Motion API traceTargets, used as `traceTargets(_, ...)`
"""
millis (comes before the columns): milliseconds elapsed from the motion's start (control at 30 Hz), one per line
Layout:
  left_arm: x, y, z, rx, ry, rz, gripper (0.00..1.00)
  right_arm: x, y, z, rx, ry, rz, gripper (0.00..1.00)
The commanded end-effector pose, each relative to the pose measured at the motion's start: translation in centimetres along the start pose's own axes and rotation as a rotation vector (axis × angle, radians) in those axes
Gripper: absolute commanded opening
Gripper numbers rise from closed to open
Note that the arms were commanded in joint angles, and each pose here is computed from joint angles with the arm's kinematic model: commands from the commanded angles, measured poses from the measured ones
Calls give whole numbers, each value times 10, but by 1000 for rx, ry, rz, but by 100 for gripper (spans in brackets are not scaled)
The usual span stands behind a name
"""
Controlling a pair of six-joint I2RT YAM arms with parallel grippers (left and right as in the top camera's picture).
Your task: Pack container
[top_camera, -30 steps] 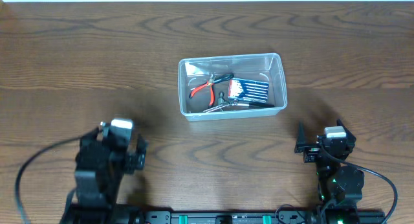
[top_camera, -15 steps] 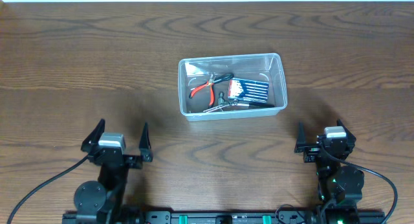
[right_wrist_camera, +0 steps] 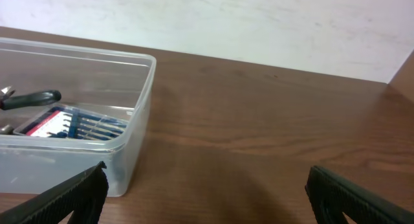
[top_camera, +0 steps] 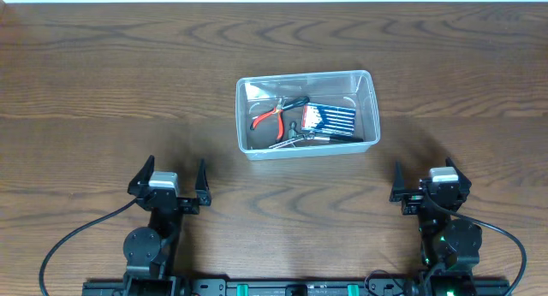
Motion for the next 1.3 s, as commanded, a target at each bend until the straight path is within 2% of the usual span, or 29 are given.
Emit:
traceTargets(0, -1, -6, -11, -6, 50, -43, 98, 0, 0, -1, 18, -4, -4, 99)
traceTargets(333, -2, -17, -15, 63, 63, -134, 98, 0, 0, -1, 18, -4, -4, 99)
traceTargets(1267, -2, -17, -14, 54, 62, -135, 98, 0, 0, -1, 18, -4, -4, 99)
Point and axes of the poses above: each gripper's point midway between its finger pads, its own x axis out along the fingers, its own y axis along the line the jaws close on, z = x × y, the point moved 5 cm from there along -x, back along the fingers, and after that the axes turned 4 degrees about x, right-handed, at the moved point
